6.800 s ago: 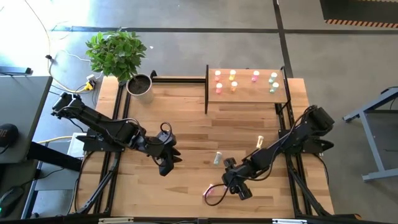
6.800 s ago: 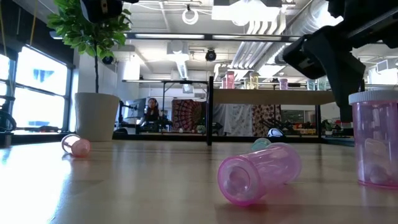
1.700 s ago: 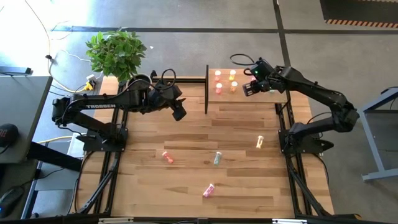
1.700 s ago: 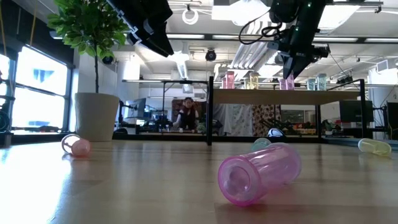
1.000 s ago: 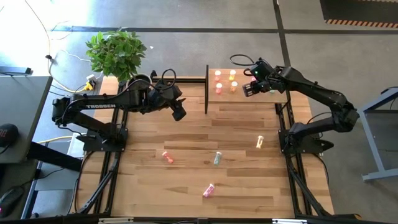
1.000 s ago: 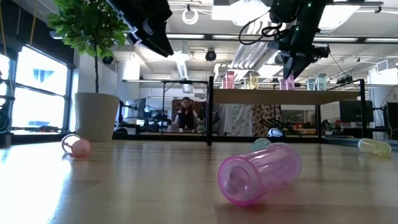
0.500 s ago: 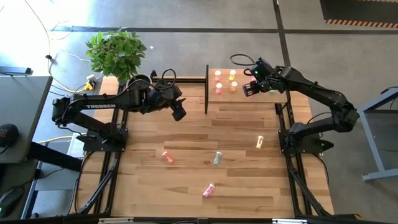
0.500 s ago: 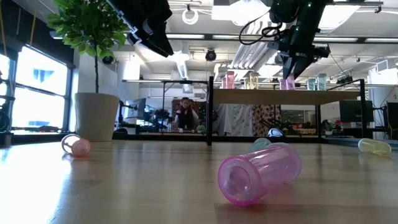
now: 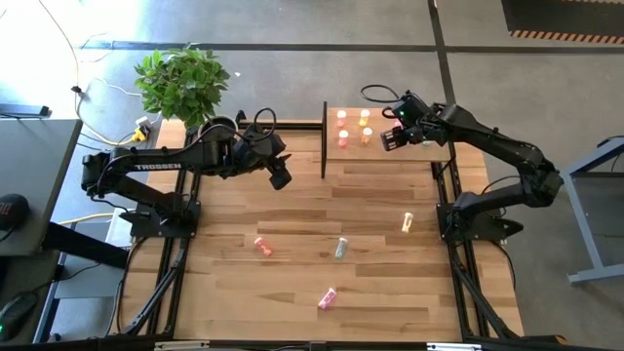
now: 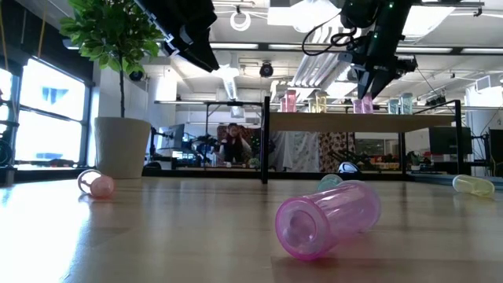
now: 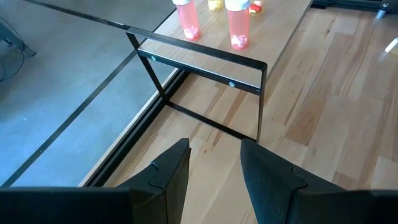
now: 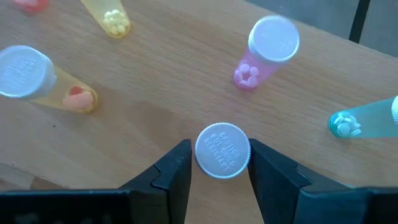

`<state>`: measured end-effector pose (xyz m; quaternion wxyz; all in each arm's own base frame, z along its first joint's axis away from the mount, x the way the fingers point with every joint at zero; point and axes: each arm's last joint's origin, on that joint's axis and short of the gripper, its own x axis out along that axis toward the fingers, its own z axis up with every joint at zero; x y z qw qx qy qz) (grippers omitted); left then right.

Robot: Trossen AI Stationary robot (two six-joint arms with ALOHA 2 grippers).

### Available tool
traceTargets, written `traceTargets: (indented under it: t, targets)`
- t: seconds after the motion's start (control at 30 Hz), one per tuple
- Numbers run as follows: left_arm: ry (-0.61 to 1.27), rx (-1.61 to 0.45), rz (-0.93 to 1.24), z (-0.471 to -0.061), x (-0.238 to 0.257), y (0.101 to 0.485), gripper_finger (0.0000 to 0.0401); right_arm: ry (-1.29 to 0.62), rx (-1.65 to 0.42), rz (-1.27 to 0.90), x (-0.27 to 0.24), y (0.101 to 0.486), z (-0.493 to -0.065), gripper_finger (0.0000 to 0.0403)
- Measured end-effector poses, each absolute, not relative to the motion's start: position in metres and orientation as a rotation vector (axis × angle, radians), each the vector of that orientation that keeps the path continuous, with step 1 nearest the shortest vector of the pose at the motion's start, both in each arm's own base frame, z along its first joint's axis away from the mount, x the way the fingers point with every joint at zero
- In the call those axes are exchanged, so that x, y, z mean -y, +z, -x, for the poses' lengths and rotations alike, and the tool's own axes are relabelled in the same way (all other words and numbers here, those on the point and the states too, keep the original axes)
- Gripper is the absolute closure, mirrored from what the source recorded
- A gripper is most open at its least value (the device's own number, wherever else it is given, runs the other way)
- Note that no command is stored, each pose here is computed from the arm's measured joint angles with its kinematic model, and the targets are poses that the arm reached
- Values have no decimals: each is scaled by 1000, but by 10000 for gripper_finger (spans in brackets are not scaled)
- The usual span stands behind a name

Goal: Pick and place medicine bottles onto shelf by color
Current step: Put the right violet medicine bottle aligned with the other violet medicine bottle on the shelf, then put the pink medicine bottle aligned with the other pink medicine bottles on the shelf

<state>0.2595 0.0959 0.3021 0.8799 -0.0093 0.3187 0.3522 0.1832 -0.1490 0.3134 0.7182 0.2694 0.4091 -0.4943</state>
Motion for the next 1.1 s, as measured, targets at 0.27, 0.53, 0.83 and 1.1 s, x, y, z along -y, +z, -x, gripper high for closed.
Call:
traceTargets:
  t: [0.27,0.53,0.83,1.1]
  targets:
    - [734,-664,20,-260,-96,302,268,-1115,-872,-574,149,331,-182,261]
    - [730,-664,21,-260,-96,302,268,-1123,-869,-575,147,343,-180,261]
    - [588,-657,166,-261,-91,300,268,-1042,-815,-645,129,358,-191,261]
    - [578,-637,437,-260,-88,297,268,-984,-800,-669,105,360,-204,261]
